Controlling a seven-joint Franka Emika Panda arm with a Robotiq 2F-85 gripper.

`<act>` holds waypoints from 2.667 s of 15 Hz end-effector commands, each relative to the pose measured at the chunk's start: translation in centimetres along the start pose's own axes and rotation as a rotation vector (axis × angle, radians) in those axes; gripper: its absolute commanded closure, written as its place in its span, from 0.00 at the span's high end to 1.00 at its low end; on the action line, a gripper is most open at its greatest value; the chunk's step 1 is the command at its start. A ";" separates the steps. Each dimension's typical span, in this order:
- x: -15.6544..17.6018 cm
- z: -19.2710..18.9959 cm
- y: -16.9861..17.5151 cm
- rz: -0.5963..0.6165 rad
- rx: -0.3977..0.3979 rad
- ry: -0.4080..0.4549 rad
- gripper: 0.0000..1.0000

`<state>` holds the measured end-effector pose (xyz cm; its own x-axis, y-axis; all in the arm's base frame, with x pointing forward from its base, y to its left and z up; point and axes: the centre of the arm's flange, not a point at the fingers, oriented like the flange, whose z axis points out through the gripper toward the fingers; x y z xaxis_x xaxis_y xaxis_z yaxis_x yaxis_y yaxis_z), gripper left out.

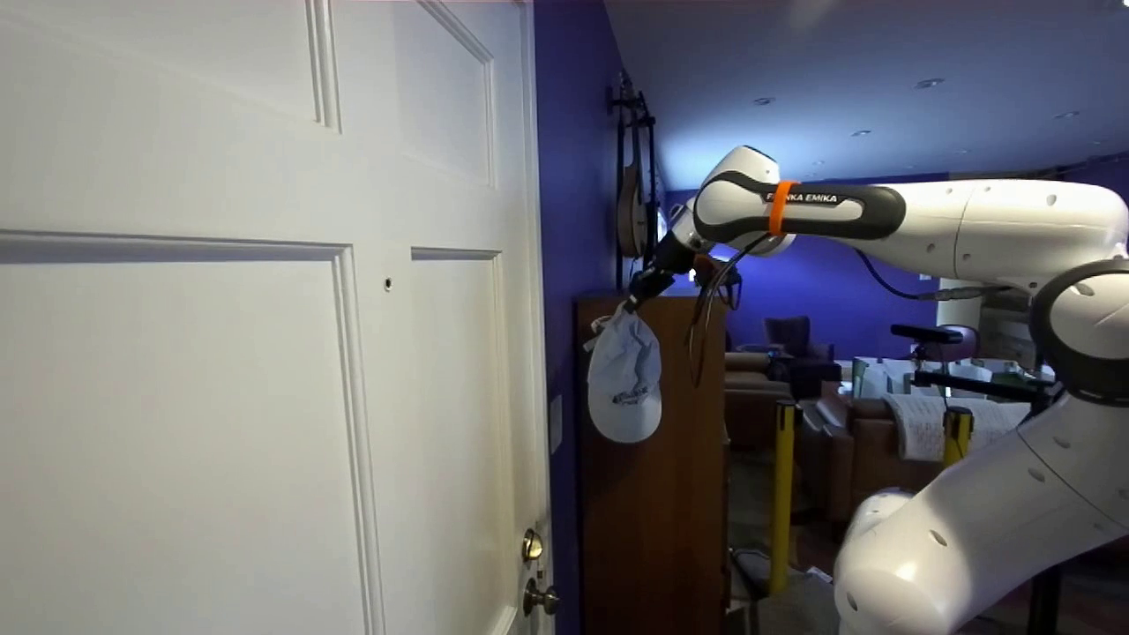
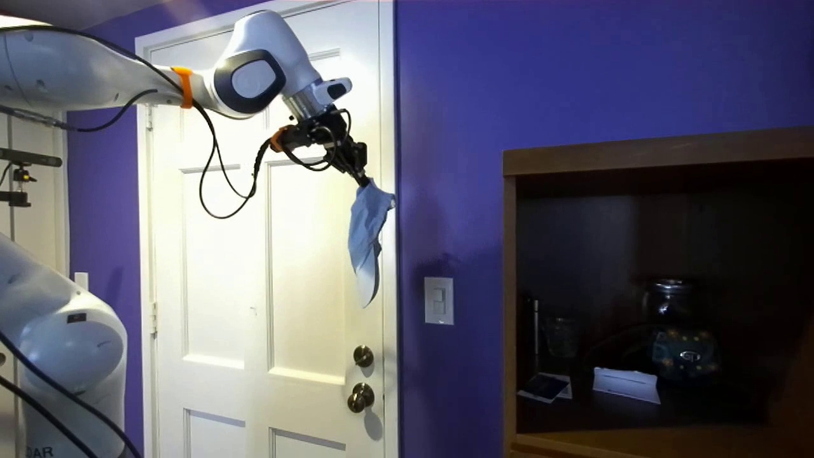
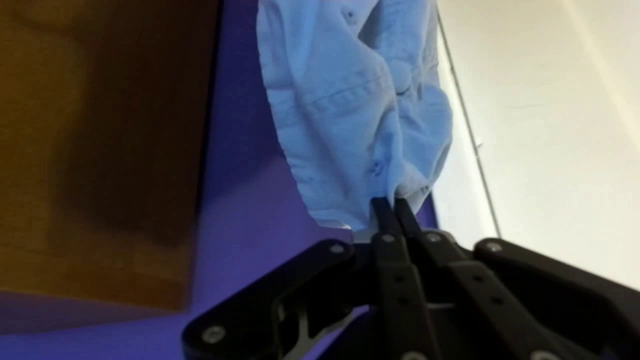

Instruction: Shift the hat to the top of the brown object

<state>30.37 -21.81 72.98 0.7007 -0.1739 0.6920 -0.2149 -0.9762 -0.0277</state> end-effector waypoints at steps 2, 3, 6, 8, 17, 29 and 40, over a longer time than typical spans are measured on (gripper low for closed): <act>3.1 -1.8 6.3 0.159 -0.112 0.113 0.01; 3.4 -2.2 7.7 0.195 -0.132 0.135 0.01; 4.1 -2.8 10.7 0.273 -0.183 0.180 0.01; 4.3 -2.6 11.9 0.324 -0.208 0.204 0.01; 5.1 -3.0 12.8 0.378 -0.202 0.225 0.01; 9.8 -6.6 22.1 0.813 -0.331 0.542 0.01; 7.8 -2.5 30.6 1.171 -0.547 0.816 0.01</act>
<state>26.68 -51.15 78.73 -0.4361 -0.5318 0.7259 -0.7348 -0.2552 -0.6284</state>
